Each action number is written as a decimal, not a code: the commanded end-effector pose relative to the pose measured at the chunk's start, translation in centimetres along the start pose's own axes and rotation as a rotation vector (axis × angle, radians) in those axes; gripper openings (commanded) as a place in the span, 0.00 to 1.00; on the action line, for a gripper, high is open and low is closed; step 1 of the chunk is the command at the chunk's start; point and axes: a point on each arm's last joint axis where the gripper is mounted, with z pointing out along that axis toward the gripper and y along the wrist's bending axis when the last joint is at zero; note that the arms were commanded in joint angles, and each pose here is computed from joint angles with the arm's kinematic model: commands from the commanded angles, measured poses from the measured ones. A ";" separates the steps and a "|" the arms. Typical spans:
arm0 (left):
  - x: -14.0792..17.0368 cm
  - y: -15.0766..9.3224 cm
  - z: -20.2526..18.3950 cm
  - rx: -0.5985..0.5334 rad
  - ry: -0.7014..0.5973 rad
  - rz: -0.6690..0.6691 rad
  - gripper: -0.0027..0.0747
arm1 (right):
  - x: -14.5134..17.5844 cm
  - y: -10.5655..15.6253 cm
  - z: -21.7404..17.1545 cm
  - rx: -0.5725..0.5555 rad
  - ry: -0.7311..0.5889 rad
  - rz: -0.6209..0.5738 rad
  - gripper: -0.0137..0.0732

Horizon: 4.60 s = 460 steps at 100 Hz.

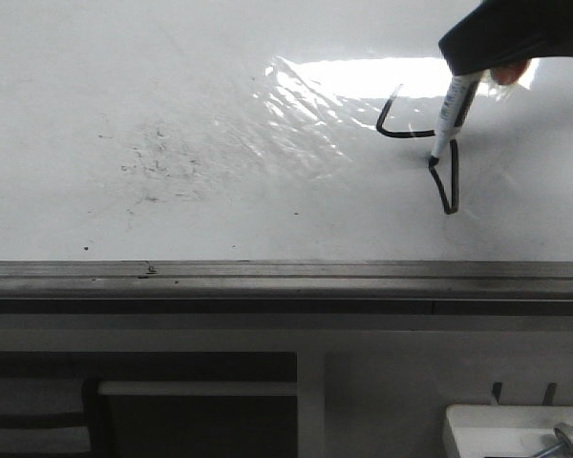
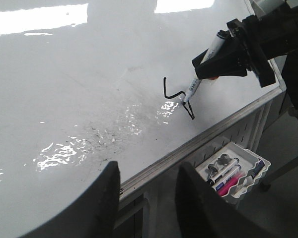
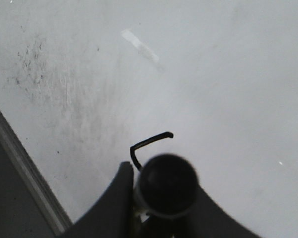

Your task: Write number 8 on whiteboard

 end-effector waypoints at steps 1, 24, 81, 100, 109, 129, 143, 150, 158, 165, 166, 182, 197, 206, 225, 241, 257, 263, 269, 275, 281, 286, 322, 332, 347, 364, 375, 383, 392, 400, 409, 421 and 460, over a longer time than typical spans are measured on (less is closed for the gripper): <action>-1.3 0.1 -0.1 -0.021 -0.075 -0.036 0.34 | -1.7 -1.5 -0.4 0.110 -0.064 -0.007 0.08; -1.3 0.1 -0.1 -0.021 -0.075 -0.036 0.34 | -3.0 -2.0 0.0 0.107 -0.084 -0.012 0.08; -1.2 0.1 -0.1 -0.017 -0.067 -0.036 0.34 | -4.7 -3.1 0.9 0.139 -0.109 -0.015 0.08; -1.2 0.1 -0.1 -0.013 -0.062 -0.036 0.34 | -7.2 -1.3 -3.3 -0.011 -0.217 -0.069 0.08; -1.2 0.1 -0.1 -0.010 -0.060 -0.042 0.34 | -8.4 -0.5 -7.2 -0.022 -0.314 -0.112 0.08; -0.9 0.0 1.2 0.031 0.010 -0.048 0.40 | -8.7 1.4 -11.7 -0.082 -0.404 -0.177 0.08; -0.9 -0.4 3.3 0.149 0.058 -0.027 0.50 | -8.1 2.4 -11.5 -0.195 -0.372 -0.176 0.08; -1.0 -0.6 4.5 0.216 0.056 -0.006 0.50 | -7.5 2.7 -11.0 -0.226 -0.373 -0.120 0.08; -1.0 -0.9 5.8 0.299 0.044 0.032 0.50 | -6.4 3.4 -10.3 -0.282 -0.346 -0.109 0.08; -1.0 -1.2 6.9 0.369 0.034 0.039 0.50 | -5.3 4.2 -9.6 -0.336 -0.313 -0.110 0.08; -1.1 -1.2 7.0 0.376 0.026 0.040 0.50 | -5.0 4.3 -9.5 -0.342 -0.307 -0.113 0.08; -0.2 -1.5 9.6 0.508 0.082 0.017 0.50 | -3.0 6.2 -8.0 -0.447 -0.250 -0.137 0.08; 0.2 -2.3 12.0 0.622 0.130 0.072 0.50 | -2.6 6.8 -6.7 -0.486 -0.221 -0.164 0.08; 0.1 -3.0 13.2 0.677 0.121 0.141 0.50 | -2.5 7.0 -5.9 -0.492 -0.214 -0.184 0.08; 0.0 -3.9 15.8 0.703 0.138 0.157 0.50 | -2.4 7.9 -4.6 -0.540 -0.187 -0.209 0.08; 0.3 -3.9 17.1 0.710 0.154 0.129 0.50 | -2.7 8.8 -4.5 -0.564 -0.208 -0.247 0.08; 0.4 -4.1 17.9 0.751 0.161 0.113 0.49 | -3.1 9.2 -4.4 -0.553 -0.228 -0.249 0.08; 0.3 -4.1 18.1 0.759 0.161 0.110 0.49 | -3.2 9.3 -4.4 -0.555 -0.232 -0.241 0.08; 0.4 -4.1 18.4 0.756 0.163 0.096 0.49 | -3.2 9.4 -4.3 -0.566 -0.230 -0.234 0.08; 0.5 -4.1 18.6 0.755 0.170 0.089 0.46 | -3.2 9.5 -4.1 -0.570 -0.224 -0.230 0.08; 0.7 -4.1 18.7 0.756 0.179 0.090 0.42 | -3.2 9.5 -4.0 -0.568 -0.224 -0.217 0.08; 0.9 -4.1 18.8 0.760 0.189 0.096 0.37 | -3.2 9.4 -4.0 -0.564 -0.224 -0.213 0.08; 1.1 -4.1 18.9 0.762 0.199 0.099 0.01 | -3.5 9.1 -3.8 -0.527 -0.239 -0.148 0.24; 1.0 -4.1 18.8 0.765 0.194 0.100 0.01 | -3.7 8.8 -3.7 -0.494 -0.249 -0.109 0.53; 1.5 -4.0 18.3 0.753 0.200 0.070 0.01 | -4.0 8.0 -3.7 -0.400 -0.265 -0.096 0.84; 2.9 -3.8 17.6 0.704 0.215 -0.061 0.01 | -4.8 6.4 -5.9 -0.246 -0.363 -0.077 0.86; 3.7 -3.5 17.6 0.652 0.250 -0.093 0.01 | -5.3 5.1 -8.0 -0.135 -0.445 0.000 0.79; 3.9 -3.1 17.9 0.596 0.281 -0.116 0.01 | -5.4 4.2 -9.1 -0.063 -0.487 0.083 0.57; 4.1 -2.4 18.3 0.492 0.326 -0.153 0.01 | -5.5 3.7 -10.2 -0.026 -0.521 0.118 0.20; 4.1 -1.6 18.7 0.397 0.354 -0.179 0.01 | -5.5 3.6 -10.6 -0.025 -0.536 0.128 0.09; 3.5 -0.9 19.3 0.301 0.357 -0.182 0.01 | -5.4 3.6 -10.7 -0.029 -0.536 0.141 0.08; 2.6 0.1 20.1 0.188 0.351 -0.202 0.01 | -5.4 3.6 -10.7 -0.033 -0.536 0.158 0.08; 2.1 1.4 23.9 0.012 0.387 -0.425 0.01 | -5.4 3.6 -10.7 -0.041 -0.537 0.189 0.08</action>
